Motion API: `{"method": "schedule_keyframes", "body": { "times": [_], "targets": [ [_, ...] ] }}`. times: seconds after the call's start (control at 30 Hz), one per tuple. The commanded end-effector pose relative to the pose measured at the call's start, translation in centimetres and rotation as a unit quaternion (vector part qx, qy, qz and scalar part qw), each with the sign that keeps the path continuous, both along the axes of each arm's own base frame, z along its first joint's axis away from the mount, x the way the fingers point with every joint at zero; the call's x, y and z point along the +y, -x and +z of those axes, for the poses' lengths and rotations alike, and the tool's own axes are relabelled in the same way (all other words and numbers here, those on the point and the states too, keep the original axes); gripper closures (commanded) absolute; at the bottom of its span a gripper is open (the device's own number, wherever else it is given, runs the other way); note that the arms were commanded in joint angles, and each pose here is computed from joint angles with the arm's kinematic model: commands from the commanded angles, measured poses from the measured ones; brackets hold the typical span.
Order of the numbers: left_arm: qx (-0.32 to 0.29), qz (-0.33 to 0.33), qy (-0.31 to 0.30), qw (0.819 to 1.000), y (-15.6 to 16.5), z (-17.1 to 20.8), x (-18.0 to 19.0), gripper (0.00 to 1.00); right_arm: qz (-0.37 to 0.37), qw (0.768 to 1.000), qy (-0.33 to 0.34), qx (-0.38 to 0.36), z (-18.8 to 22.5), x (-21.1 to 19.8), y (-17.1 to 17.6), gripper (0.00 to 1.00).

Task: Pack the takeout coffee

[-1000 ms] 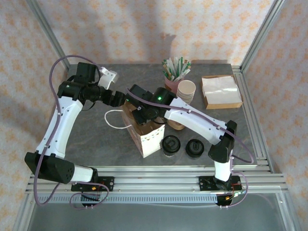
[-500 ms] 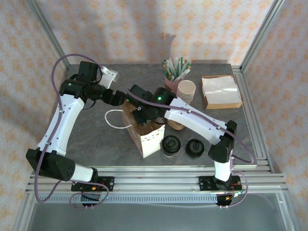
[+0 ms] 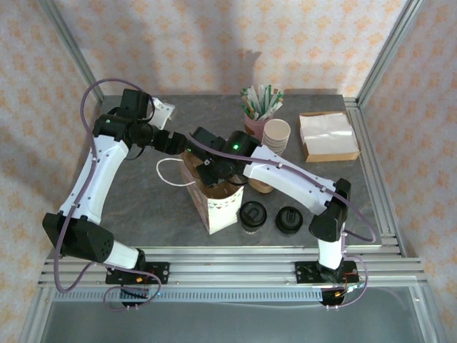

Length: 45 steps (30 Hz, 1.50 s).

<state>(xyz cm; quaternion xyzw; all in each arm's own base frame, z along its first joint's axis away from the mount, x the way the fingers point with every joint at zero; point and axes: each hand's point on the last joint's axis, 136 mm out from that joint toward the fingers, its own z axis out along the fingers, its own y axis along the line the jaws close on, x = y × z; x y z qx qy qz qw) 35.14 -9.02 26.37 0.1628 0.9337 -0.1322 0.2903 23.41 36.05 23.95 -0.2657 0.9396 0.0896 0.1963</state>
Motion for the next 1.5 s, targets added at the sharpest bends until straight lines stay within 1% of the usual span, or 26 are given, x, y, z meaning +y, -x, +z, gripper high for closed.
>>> {"method": "schedule_keyframes", "body": {
  "times": [0.0,0.13,0.3,0.5,0.63,0.8,0.93,1.0,1.17,1.3,1.47],
  "targets": [
    [-0.014,0.022,-0.009,1.0,-0.8,0.7,0.5,0.11,-0.004,1.0,-0.005,-0.003,1.2,-1.2,0.6,0.68],
    [-0.023,0.027,0.0,0.999,-1.0,1.1,0.4,0.11,-0.004,1.0,-0.015,-0.004,1.5,-1.1,0.7,0.68],
    [-0.034,0.024,0.025,0.999,-0.9,1.6,-0.2,0.11,0.0,1.0,-0.022,0.0,1.5,-0.8,0.8,0.68],
    [-0.039,0.03,0.033,0.998,-1.0,1.9,-0.3,0.11,0.0,1.0,-0.02,0.001,1.3,-0.9,0.8,0.68],
    [-0.057,0.028,0.049,0.997,-0.7,3.5,-0.7,0.11,0.0,1.0,-0.011,0.006,0.5,-0.7,0.8,0.68],
    [-0.094,0.038,0.085,0.991,-0.4,6.4,-1.1,0.1,0.002,1.0,-0.003,0.008,-0.1,-0.4,0.6,0.68],
    [-0.111,0.04,0.12,0.986,-0.2,8.0,-1.7,0.09,0.004,1.0,0.003,0.012,-0.6,-0.2,0.5,0.68],
    [-0.11,0.052,0.124,0.985,-0.3,8.2,-1.6,0.08,0.003,1.0,0.008,0.014,-0.9,-0.2,0.4,0.68],
    [-0.109,0.11,0.116,0.981,-1.2,8.0,-0.2,0.09,0.007,1.0,0.019,0.017,-1.6,0.0,0.3,0.68],
    [-0.094,0.136,0.111,0.98,-1.8,7.2,0.4,0.09,0.008,0.999,0.027,0.02,-2.1,0.0,0.2,0.7],
    [-0.088,0.157,0.11,0.977,-2.3,6.6,0.8,0.09,0.006,0.999,0.035,0.023,-2.8,0.1,0.1,0.7]
  ]
}}
